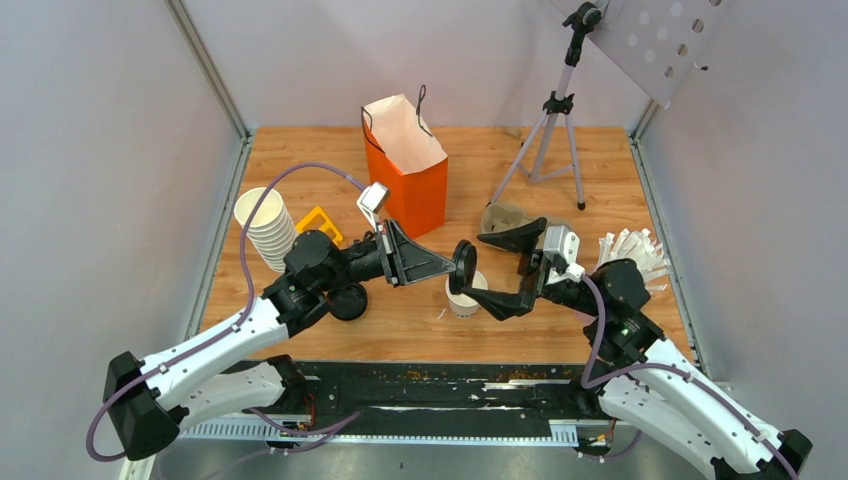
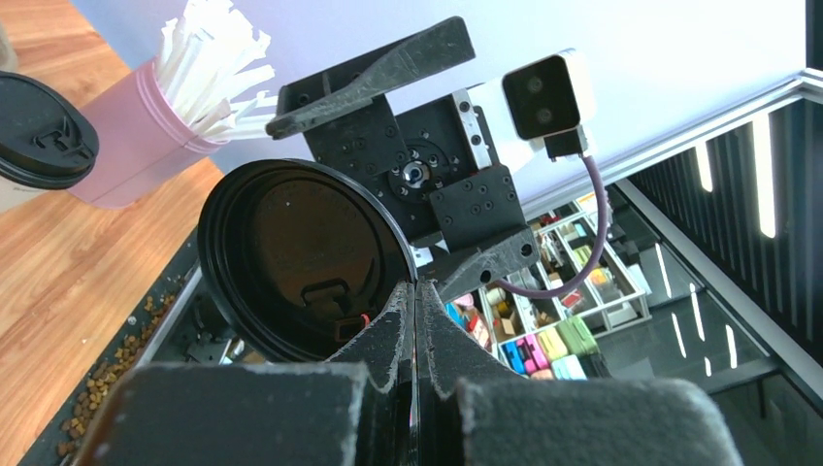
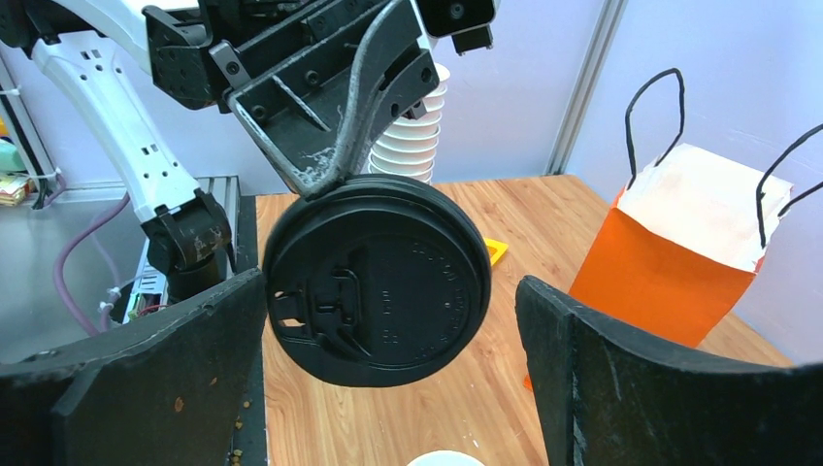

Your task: Pack the takeout coffee

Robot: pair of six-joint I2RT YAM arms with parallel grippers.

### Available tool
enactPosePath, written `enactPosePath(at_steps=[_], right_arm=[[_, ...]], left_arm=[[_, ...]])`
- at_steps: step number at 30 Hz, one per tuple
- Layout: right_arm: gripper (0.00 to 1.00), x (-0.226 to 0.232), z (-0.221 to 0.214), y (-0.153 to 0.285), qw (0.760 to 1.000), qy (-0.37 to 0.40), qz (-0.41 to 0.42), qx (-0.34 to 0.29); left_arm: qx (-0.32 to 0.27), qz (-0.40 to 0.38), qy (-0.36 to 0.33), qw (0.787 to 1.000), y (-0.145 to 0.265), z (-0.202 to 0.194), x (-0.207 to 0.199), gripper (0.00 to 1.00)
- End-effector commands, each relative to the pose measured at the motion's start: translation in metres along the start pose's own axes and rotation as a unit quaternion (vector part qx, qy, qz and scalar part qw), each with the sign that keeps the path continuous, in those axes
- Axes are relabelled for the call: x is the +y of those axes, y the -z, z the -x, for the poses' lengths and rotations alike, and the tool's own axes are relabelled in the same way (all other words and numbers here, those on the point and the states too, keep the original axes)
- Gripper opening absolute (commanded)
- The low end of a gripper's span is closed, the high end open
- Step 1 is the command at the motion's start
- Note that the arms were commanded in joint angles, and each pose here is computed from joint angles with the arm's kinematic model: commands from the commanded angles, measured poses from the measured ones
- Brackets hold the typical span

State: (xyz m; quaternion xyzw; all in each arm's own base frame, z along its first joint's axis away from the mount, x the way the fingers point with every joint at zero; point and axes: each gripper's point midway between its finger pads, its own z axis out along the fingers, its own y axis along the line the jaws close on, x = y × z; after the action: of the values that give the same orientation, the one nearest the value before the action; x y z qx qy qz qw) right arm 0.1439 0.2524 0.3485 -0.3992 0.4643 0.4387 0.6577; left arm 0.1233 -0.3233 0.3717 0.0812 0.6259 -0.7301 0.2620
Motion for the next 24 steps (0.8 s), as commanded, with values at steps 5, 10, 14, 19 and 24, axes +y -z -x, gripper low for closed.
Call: enactPosePath(at_steps=[5, 10, 14, 19, 24], right_arm=[[0.94, -0.0047, -0.0007, -0.0022, 1.000, 0.013, -0.009, 0.004], [0.96, -0.0007, -0.0034, -0.0034, 1.000, 0.009, 0.004, 0.004], [0.98, 0.0019, -0.0045, -0.0042, 1.000, 0.006, 0.012, 0.005], [0.97, 0.0007, -0.0061, -0.0032, 1.000, 0.008, 0.008, 0.007], [0.86, -0.0064, -0.0066, -0.0032, 1.000, 0.007, -0.012, 0.007]], left_arm=[[-0.002, -0.037, -0.020, 0.999, -0.0015, 0.0074, -0.0275, 0.00], [-0.005, -0.039, -0.023, 0.999, -0.0023, 0.0096, -0.0296, 0.00], [-0.004, -0.035, -0.025, 0.999, -0.0029, 0.0093, -0.0277, 0.00], [-0.004, -0.031, -0.027, 0.999, -0.0023, 0.0089, -0.0265, 0.00], [-0.009, -0.028, -0.023, 0.999, -0.0017, 0.0101, -0.0253, 0.00]])
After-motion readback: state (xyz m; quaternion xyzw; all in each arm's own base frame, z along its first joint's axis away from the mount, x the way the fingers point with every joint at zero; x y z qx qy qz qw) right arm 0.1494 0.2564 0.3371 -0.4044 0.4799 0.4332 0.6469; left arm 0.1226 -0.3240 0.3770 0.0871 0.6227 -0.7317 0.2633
